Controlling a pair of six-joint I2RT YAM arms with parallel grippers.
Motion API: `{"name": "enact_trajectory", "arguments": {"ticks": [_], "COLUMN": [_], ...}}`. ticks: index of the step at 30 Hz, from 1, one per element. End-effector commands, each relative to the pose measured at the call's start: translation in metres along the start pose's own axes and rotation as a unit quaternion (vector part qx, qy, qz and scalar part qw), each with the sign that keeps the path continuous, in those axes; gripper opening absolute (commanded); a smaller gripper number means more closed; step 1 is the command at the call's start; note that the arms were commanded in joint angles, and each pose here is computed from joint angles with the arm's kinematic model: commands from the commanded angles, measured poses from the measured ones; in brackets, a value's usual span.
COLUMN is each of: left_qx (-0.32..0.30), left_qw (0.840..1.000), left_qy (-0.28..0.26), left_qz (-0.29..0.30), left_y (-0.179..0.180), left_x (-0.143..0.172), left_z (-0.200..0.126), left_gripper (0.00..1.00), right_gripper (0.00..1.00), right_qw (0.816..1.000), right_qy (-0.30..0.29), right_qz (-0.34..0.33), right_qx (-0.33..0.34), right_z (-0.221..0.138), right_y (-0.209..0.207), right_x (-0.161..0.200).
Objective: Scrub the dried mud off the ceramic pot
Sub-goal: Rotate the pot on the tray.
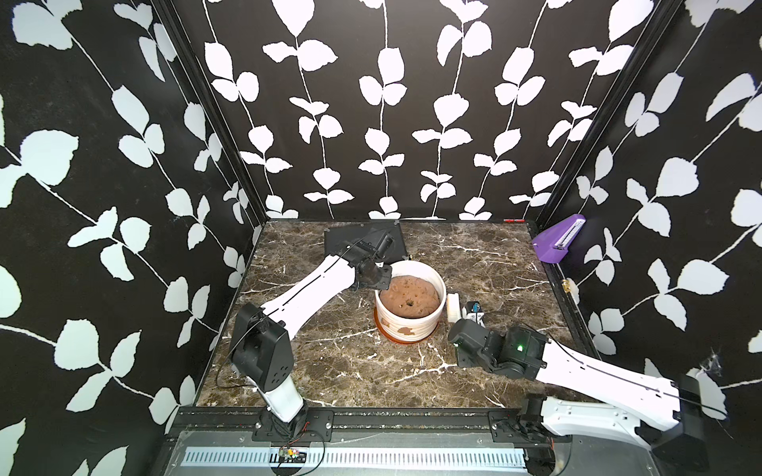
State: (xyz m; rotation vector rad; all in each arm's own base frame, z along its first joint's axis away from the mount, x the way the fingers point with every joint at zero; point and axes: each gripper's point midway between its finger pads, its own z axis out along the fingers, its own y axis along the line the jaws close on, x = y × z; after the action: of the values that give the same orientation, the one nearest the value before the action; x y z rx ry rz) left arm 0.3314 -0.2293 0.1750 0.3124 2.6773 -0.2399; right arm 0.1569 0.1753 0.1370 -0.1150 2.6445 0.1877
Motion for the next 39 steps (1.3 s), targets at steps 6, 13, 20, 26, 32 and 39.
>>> {"name": "enact_trajectory", "arguments": {"ticks": [6, 13, 20, 26, 32, 39], "left_qx": [-0.078, -0.055, -0.016, -0.018, -0.026, -0.020], "left_qw": [0.996, 0.997, 0.997, 0.997, 0.998, 0.998], "left_qy": [0.001, 0.017, -0.048, -0.053, -0.049, -0.047], "left_qz": [-0.051, -0.057, -0.053, -0.045, -0.041, -0.039], "left_y": [0.045, 0.042, 0.031, 0.032, 0.036, 0.037], "left_x": [0.029, 0.049, 0.023, 0.006, 0.002, 0.001], "left_z": [-0.040, -0.045, -0.063, -0.052, -0.039, -0.038], "left_gripper": [0.00, 0.00, 0.44, 0.59, 0.56, 0.38], "right_gripper": [0.00, 0.00, 0.00, 0.00, 0.00, 0.00], "right_qw": [1.000, 1.000, 0.999, 0.997, 0.996, 0.995], "right_qy": [-0.025, -0.026, -0.036, -0.041, -0.057, -0.059], "right_qz": [0.012, 0.008, -0.035, -0.063, -0.062, -0.070], "right_qx": [-0.004, -0.012, -0.015, 0.002, 0.008, 0.030], "right_z": [-0.007, -0.008, -0.016, -0.018, -0.021, -0.025], "right_y": [-0.002, 0.001, 0.020, 0.026, 0.023, 0.020], "right_x": [-0.007, -0.009, -0.016, -0.014, -0.018, -0.024]}}
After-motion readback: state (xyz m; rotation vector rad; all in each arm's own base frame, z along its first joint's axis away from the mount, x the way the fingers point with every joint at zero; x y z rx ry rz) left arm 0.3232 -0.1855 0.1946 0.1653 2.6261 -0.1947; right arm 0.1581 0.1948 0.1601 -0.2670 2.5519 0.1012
